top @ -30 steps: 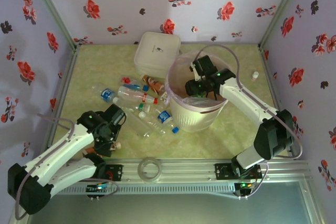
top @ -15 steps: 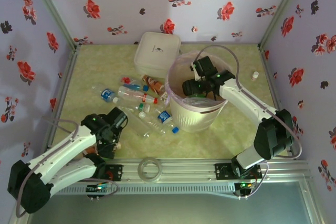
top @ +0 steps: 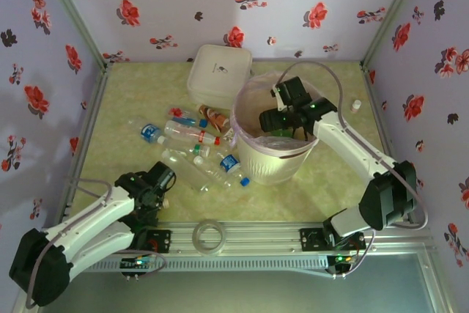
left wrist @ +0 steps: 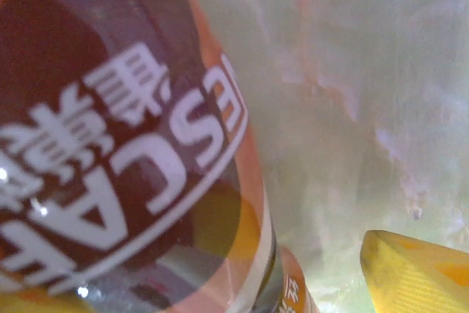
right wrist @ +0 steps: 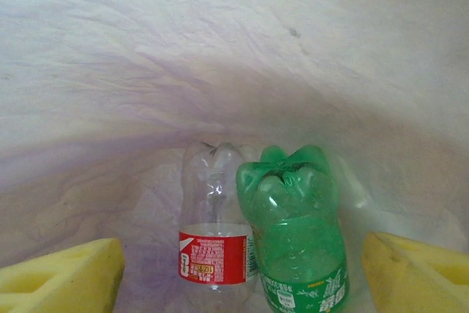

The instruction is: Put the plastic bottles in the bin

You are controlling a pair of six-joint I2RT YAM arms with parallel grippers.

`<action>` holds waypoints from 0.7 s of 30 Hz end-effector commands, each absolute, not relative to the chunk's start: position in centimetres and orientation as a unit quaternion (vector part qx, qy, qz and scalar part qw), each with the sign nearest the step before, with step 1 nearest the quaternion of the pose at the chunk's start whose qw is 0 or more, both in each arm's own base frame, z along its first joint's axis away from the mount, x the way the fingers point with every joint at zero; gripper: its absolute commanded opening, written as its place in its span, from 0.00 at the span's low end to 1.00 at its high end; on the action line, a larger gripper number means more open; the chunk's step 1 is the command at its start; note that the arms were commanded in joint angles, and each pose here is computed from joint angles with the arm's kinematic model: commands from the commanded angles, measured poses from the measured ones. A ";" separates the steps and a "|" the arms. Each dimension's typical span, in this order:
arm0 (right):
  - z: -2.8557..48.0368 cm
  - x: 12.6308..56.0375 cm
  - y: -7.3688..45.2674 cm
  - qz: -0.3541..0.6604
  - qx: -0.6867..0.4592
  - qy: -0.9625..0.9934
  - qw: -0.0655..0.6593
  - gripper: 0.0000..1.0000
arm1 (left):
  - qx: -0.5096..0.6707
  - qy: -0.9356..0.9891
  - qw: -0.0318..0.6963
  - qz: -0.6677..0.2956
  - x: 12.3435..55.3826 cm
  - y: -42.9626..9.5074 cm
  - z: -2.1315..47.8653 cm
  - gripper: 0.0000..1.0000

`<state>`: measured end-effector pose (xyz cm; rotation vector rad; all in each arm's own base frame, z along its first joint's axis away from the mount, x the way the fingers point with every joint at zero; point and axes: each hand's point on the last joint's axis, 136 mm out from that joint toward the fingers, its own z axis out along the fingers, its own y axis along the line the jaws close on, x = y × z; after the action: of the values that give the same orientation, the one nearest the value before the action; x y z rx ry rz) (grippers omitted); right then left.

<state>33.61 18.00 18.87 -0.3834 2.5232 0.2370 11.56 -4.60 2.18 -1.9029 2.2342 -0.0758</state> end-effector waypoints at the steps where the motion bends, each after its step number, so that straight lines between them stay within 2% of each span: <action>1: 21.1 33.2 17.5 0.092 -0.141 0.938 0.303 0.85 | -0.661 0.741 0.117 -0.001 11.1 -3.1 1.4 0.82; 7: 24.9 32.7 17.2 0.108 -0.131 0.923 0.345 0.84 | -0.650 0.750 0.118 0.006 11.6 -3.1 1.4 0.67; 12: 28.0 32.1 16.8 0.125 -0.124 0.908 0.380 0.84 | -0.644 0.750 0.150 0.001 12.6 -2.4 2.1 0.49; 18: 30.0 31.2 16.8 0.163 -0.102 0.891 0.412 0.85 | -0.617 0.768 0.173 0.002 13.5 -2.0 3.1 0.47; 21: 30.9 30.7 17.1 0.187 -0.097 0.881 0.424 0.84 | -0.607 0.772 0.191 -0.003 13.9 -1.7 3.5 0.42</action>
<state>30.98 16.85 30.11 -0.2856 2.2368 0.3949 12.99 -2.85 2.36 -1.7983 2.2029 -0.0309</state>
